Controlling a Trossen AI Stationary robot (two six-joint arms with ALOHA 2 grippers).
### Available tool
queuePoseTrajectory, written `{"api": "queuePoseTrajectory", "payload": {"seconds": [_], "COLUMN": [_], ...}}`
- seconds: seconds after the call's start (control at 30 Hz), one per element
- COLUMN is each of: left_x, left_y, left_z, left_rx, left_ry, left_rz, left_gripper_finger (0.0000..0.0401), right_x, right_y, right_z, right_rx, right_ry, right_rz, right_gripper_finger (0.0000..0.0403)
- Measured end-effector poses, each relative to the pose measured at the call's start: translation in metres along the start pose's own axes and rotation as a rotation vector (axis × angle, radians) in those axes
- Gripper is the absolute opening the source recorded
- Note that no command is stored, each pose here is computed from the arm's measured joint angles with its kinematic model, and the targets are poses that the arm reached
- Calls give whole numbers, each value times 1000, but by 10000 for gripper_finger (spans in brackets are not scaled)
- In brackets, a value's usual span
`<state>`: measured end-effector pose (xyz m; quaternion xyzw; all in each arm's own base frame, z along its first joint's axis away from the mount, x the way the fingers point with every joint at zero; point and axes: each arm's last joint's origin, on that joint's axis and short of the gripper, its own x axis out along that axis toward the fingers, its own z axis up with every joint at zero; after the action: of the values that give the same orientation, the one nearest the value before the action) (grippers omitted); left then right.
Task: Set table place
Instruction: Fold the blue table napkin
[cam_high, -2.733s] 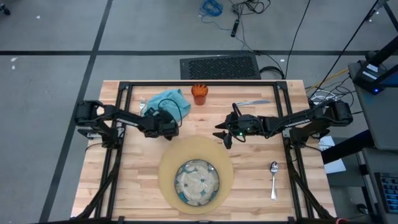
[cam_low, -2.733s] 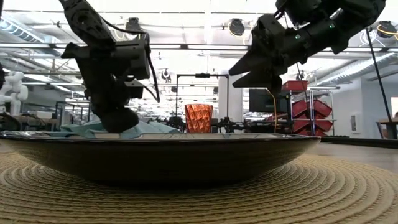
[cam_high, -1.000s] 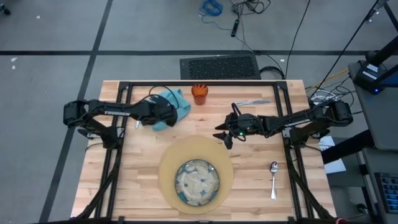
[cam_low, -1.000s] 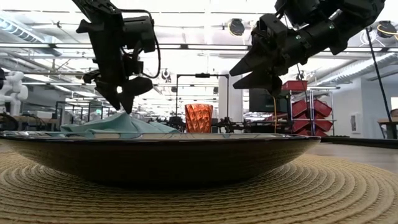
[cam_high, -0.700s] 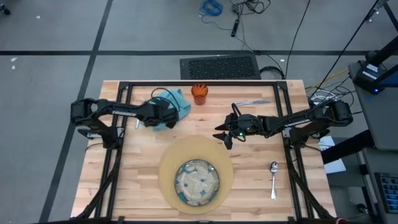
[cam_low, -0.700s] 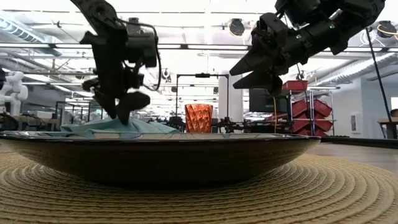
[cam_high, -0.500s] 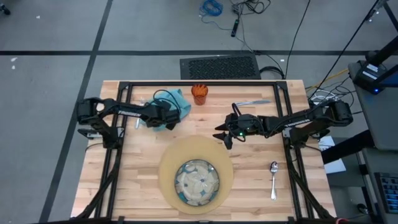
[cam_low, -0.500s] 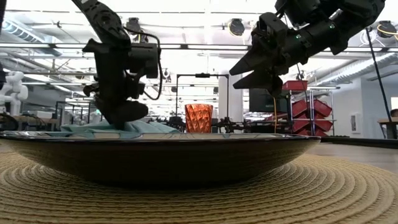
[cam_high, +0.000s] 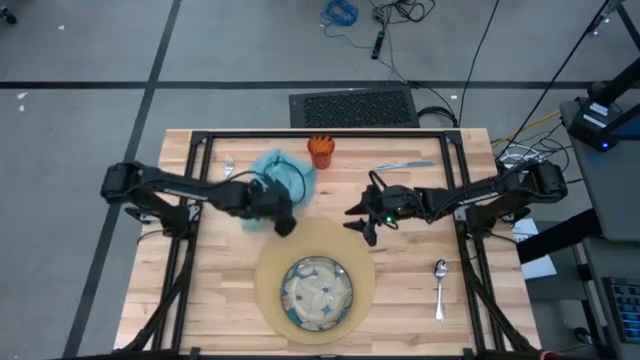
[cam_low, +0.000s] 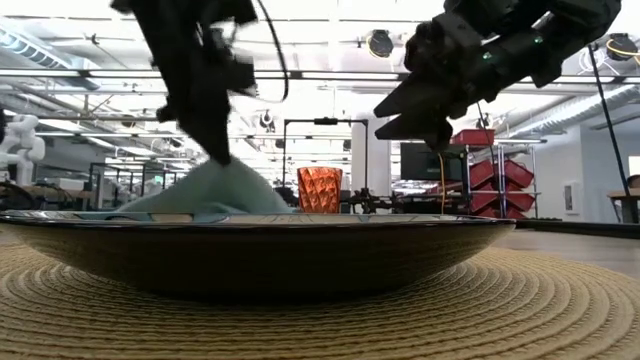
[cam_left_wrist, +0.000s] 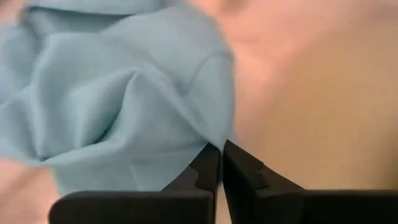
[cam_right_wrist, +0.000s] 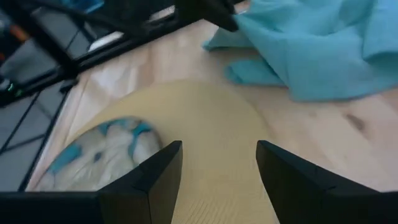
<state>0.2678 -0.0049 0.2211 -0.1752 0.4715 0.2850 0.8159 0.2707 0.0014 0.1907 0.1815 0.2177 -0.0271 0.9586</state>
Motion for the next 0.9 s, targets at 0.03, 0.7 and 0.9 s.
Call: {"api": "queuePoseTrajectory", "payload": {"seconds": [0.03,0.7,0.9], "left_x": [-8,-14,-12], "left_y": [-6,-40,-41], "left_z": [-2,-46,-46], "left_rx": [15,69,75], "left_ry": [-3,97,96], "left_rz": [-50,-157,-143], "left_gripper_finger": [0,0,0], "right_x": [0,83,104], "right_y": [2,-25,-25], "right_z": [-1,-7,-6], "right_rx": [-17,-354,-555], "right_ry": [3,75,168], "right_rz": [-4,-309,-458], "right_gripper_finger": [199,199,199]}}
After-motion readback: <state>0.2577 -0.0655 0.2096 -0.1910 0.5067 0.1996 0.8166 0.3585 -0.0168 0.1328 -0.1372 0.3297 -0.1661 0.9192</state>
